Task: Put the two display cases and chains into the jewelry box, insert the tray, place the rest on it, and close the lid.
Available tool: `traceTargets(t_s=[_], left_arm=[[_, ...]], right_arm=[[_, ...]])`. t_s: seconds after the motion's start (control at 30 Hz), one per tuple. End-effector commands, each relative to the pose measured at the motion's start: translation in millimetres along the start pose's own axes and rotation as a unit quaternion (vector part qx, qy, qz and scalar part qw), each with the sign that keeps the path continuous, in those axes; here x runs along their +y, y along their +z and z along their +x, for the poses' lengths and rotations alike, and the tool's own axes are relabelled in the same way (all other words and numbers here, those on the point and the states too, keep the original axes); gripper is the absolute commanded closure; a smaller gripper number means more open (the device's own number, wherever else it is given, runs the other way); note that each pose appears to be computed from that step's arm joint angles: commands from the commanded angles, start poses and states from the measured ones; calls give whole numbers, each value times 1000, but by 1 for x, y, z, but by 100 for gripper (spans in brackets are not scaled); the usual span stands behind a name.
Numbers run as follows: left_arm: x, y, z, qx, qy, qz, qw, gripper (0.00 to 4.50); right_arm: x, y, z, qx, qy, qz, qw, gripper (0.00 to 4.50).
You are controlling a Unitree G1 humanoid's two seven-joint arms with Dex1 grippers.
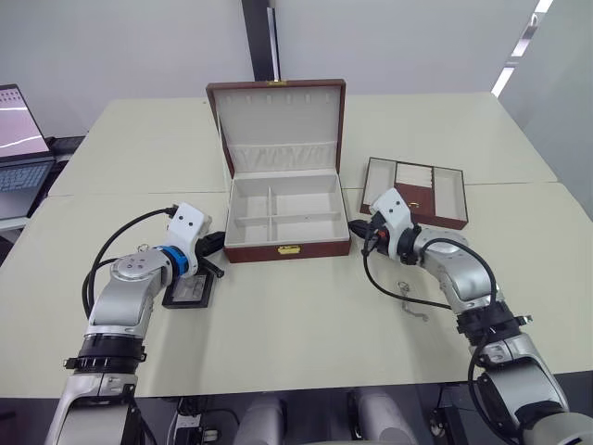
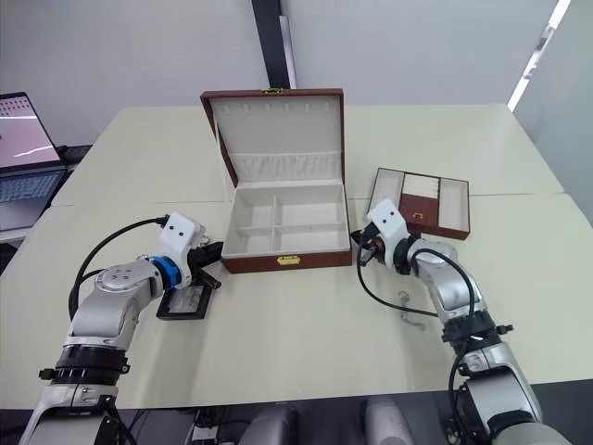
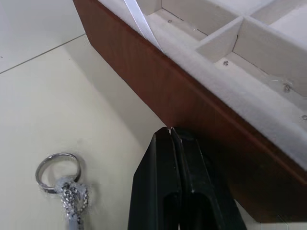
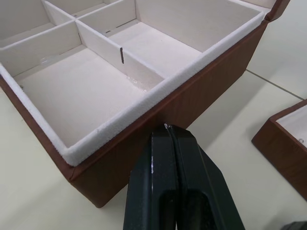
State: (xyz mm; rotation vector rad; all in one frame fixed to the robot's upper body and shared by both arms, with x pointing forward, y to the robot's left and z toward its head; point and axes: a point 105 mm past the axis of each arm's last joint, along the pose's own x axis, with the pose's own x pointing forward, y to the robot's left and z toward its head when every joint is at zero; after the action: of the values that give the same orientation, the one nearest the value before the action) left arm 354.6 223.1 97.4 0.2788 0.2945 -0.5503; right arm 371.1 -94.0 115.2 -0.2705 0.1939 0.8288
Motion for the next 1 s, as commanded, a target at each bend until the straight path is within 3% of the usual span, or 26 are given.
traceTargets(t_s=[0.03, 0.23, 0.63, 1.0], left_arm=[[-24, 5, 3, -5, -55, 20, 998, 448], [-33, 2, 0, 2, -75, 21, 997, 448], [-49, -2, -4, 11, -100, 13, 995, 448], [-48, -5, -7, 15, -97, 12, 995, 448]], right_arm=[[19, 14, -5, -30, 49, -5, 998, 450], [34, 9, -13, -23, 73, 5, 997, 450], [37, 1, -28, -11, 66, 22, 998, 450], [36, -2, -31, -7, 60, 28, 998, 450]])
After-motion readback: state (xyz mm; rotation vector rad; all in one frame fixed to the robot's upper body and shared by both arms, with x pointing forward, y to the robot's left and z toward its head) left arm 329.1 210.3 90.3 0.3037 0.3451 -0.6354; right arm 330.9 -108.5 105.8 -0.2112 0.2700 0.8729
